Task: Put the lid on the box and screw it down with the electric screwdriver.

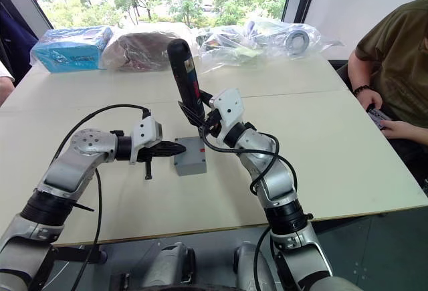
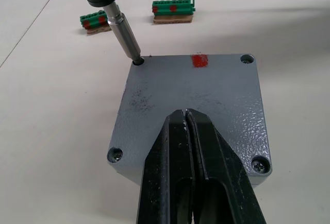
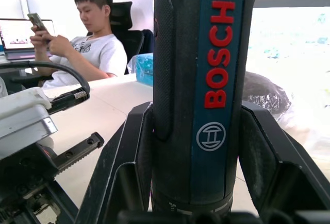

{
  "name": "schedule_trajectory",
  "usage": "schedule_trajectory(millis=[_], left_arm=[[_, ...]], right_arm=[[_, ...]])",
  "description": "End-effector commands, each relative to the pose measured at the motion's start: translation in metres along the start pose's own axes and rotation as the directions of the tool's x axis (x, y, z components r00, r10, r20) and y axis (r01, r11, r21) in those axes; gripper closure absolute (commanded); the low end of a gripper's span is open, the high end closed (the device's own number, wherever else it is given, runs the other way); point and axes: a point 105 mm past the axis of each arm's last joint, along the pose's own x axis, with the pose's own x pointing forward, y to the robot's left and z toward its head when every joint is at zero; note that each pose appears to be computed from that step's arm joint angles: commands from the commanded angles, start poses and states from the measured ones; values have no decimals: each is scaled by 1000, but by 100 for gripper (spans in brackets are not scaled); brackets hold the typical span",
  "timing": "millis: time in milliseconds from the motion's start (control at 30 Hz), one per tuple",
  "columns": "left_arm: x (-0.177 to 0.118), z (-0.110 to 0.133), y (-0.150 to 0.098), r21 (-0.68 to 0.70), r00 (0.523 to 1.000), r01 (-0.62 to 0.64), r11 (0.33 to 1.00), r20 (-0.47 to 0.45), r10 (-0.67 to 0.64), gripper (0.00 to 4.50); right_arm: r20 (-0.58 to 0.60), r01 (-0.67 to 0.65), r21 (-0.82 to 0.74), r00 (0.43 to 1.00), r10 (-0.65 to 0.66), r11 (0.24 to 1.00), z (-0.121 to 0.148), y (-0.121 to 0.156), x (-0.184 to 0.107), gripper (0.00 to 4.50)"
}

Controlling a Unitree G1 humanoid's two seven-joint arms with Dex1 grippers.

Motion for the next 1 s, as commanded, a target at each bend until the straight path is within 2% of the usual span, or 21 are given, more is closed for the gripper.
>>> schedule_trajectory(millis=[33,367,567,633,767,900,1000], left_arm=[[3,-13,-6,-26,999,15,1000,-42,-16,450],[3,-13,-6,-27,999,20,999,-41,-21,450],[3,-10,-6,-26,999,21,999,-33,-21,450],[3,-7,-5,-26,999,19,999,-25,-20,450],[-1,0,-6,-22,1000,16,1000,-9,-16,450],[-3,12,-6,-6,1000,14,1000,22,-13,450],[-7,33,-4,13,996,0,1000,85,-2,450]], right_arm=[[-223,37,68,975,-21,997,-58,-1,-18,268],[-215,37,51,976,-26,998,-56,-3,-19,268],[-107,35,45,994,-30,998,-23,-10,-11,268],[-56,26,29,998,-24,999,-4,-11,-6,268],[94,35,24,995,-37,999,56,-20,1,268],[163,35,50,986,-43,998,99,-30,0,268],[153,84,117,983,-101,990,129,-57,-7,268]])
